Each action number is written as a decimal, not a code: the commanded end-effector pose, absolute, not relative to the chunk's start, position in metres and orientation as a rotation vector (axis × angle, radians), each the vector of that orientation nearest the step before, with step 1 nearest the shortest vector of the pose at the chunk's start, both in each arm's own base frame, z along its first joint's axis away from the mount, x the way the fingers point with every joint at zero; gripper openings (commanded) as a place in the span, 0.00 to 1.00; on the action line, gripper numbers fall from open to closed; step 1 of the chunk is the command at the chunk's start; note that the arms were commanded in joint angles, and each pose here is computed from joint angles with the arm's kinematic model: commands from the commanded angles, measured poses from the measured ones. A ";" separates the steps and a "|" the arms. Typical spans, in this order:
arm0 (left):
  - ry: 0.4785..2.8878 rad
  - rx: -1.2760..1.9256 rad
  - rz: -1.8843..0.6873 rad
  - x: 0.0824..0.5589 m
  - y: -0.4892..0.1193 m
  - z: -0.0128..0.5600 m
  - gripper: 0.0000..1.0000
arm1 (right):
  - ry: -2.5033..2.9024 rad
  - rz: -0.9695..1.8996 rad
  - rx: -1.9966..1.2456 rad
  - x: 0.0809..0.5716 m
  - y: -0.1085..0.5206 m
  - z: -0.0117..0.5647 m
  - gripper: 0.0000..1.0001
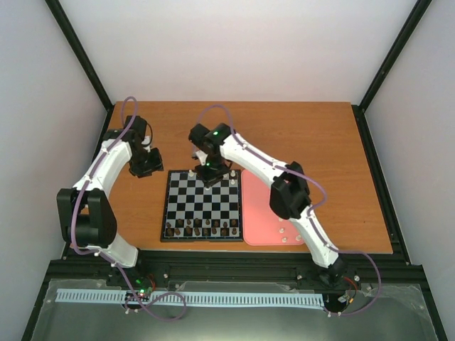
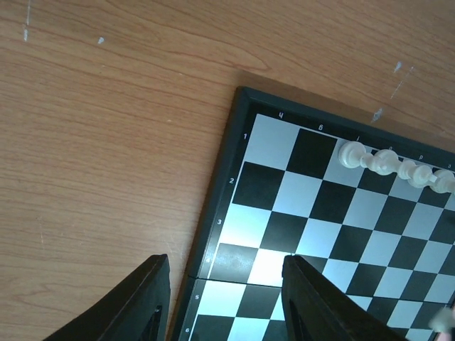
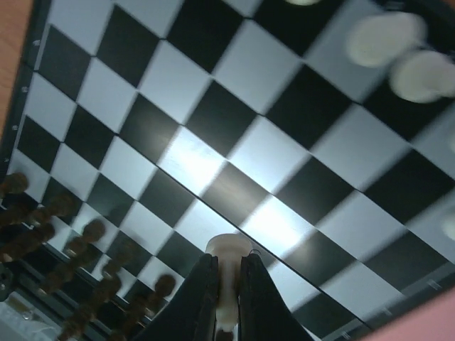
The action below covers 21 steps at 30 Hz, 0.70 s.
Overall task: Set up the chess pieces on the board
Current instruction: Place the chess piece on the chessboard.
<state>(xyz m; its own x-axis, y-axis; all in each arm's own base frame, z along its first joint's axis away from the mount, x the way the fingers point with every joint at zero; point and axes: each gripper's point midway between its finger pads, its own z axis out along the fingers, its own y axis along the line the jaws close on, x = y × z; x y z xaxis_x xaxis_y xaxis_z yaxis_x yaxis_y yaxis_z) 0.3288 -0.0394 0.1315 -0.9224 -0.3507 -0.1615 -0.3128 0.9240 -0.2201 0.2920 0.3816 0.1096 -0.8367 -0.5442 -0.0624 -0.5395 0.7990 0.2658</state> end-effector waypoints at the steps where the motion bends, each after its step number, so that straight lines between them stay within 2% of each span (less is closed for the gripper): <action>1: 2.806 -0.519 -0.288 0.335 -0.036 0.147 0.46 | -2.798 -0.461 0.964 0.263 0.400 0.098 0.03; 12: 2.815 -0.478 -0.320 0.332 -0.040 0.145 0.45 | -2.736 -0.401 0.951 0.254 0.404 0.062 0.03; 15: 2.815 -0.473 -0.326 0.333 -0.041 0.146 0.46 | -2.745 -0.383 0.949 0.256 0.403 0.059 0.10; 21: 2.811 -0.466 -0.333 0.335 -0.042 0.147 0.46 | -2.762 -0.399 0.977 0.259 0.405 0.066 0.30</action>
<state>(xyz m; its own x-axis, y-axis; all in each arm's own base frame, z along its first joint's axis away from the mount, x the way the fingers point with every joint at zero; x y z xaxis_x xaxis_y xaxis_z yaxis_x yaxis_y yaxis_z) 0.3282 -0.0408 0.1353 -0.9167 -0.3544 -0.1846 -0.3072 0.9204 -0.2419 0.2587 0.4022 0.0616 -0.7731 -0.6262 0.1010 -0.5717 0.7568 0.3168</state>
